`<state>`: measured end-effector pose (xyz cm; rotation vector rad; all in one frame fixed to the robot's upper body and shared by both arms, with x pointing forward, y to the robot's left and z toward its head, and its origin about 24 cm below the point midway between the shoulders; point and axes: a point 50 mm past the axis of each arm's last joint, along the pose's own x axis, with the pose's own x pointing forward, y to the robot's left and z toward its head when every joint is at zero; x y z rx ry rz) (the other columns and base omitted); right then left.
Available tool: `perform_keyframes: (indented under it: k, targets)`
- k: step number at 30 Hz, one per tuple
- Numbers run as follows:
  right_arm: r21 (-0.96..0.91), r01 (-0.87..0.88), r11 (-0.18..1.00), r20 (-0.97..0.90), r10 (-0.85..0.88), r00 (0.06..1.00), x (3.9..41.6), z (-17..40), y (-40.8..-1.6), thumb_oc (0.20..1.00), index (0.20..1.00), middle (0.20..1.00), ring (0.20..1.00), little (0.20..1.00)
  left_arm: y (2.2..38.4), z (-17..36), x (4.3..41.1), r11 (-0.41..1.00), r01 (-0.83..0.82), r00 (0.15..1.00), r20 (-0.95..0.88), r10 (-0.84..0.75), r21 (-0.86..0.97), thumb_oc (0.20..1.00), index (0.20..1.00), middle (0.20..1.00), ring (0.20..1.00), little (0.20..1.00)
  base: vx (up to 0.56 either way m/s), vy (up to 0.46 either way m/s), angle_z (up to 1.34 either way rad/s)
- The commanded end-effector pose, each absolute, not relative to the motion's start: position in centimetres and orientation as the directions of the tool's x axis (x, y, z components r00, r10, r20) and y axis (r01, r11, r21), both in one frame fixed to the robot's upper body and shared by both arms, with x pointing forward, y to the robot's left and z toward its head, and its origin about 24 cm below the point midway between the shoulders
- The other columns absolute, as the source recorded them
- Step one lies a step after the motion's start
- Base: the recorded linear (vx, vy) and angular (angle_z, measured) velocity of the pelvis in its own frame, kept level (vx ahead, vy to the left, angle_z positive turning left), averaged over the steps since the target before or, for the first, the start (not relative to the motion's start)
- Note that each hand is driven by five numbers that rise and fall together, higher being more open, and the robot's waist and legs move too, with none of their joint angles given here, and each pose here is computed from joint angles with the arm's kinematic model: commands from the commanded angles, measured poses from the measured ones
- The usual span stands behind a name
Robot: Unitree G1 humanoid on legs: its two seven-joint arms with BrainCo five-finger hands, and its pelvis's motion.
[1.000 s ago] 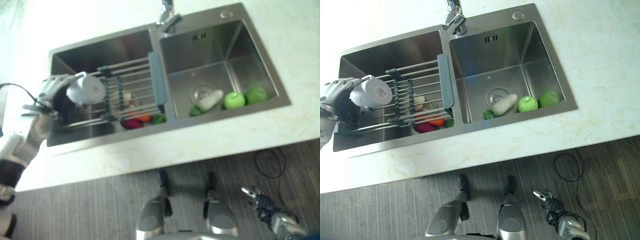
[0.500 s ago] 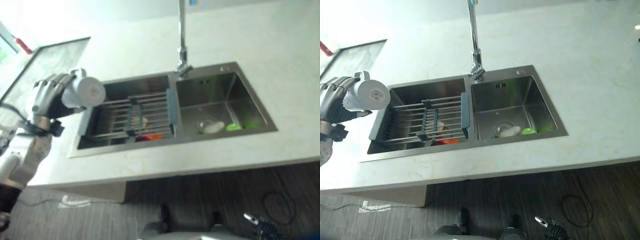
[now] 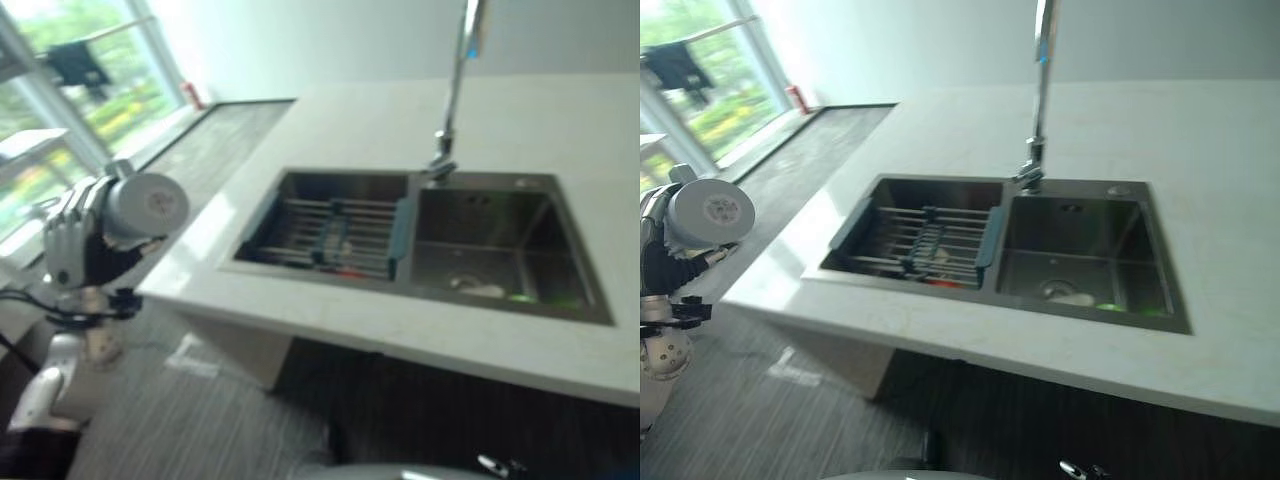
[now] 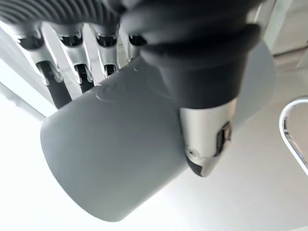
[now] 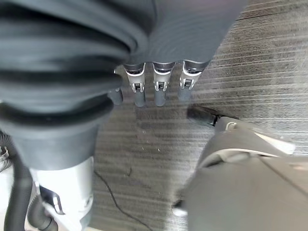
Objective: Place the dishes in the dishwasher.
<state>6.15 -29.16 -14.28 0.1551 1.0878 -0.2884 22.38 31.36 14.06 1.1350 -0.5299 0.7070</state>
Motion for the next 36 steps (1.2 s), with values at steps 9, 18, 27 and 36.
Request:
perform_keyframes:
  k: [9,18,27,36]
  targets:
    - [0.203,0.130,0.971,-0.693,0.049,0.719,13.9,-12.6,-24.5,1.000,1.000,1.000,1.000,1.000,30.6,18.4,22.1,0.273,-0.838,0.513,0.852,0.102,0.472,0.200,0.200,0.200,0.200,0.200,-0.15,0.420,1.16]
    - [0.248,0.153,0.956,-0.788,0.107,0.607,10.7,-13.9,-25.3,1.000,1.000,1.000,1.000,1.000,29.3,19.2,24.4,0.375,-0.748,0.598,0.801,0.022,0.548,0.200,0.200,0.200,0.200,0.200,0.04,0.047,1.78]
    - [0.241,0.351,0.905,-0.814,-0.008,0.580,10.0,-13.8,-27.4,1.000,1.000,1.000,1.000,1.000,25.0,20.0,26.2,0.518,-0.585,0.654,0.741,-0.153,0.624,0.200,0.200,0.200,0.200,0.200,-0.12,-0.026,1.50]
    - [0.275,0.317,0.908,-0.814,0.044,0.579,10.8,-14.1,-26.3,1.000,1.000,1.000,1.000,1.000,23.6,20.4,27.2,0.467,-0.518,0.700,0.669,-0.250,0.716,0.200,0.200,0.200,0.200,0.200,0.01,0.152,0.37]
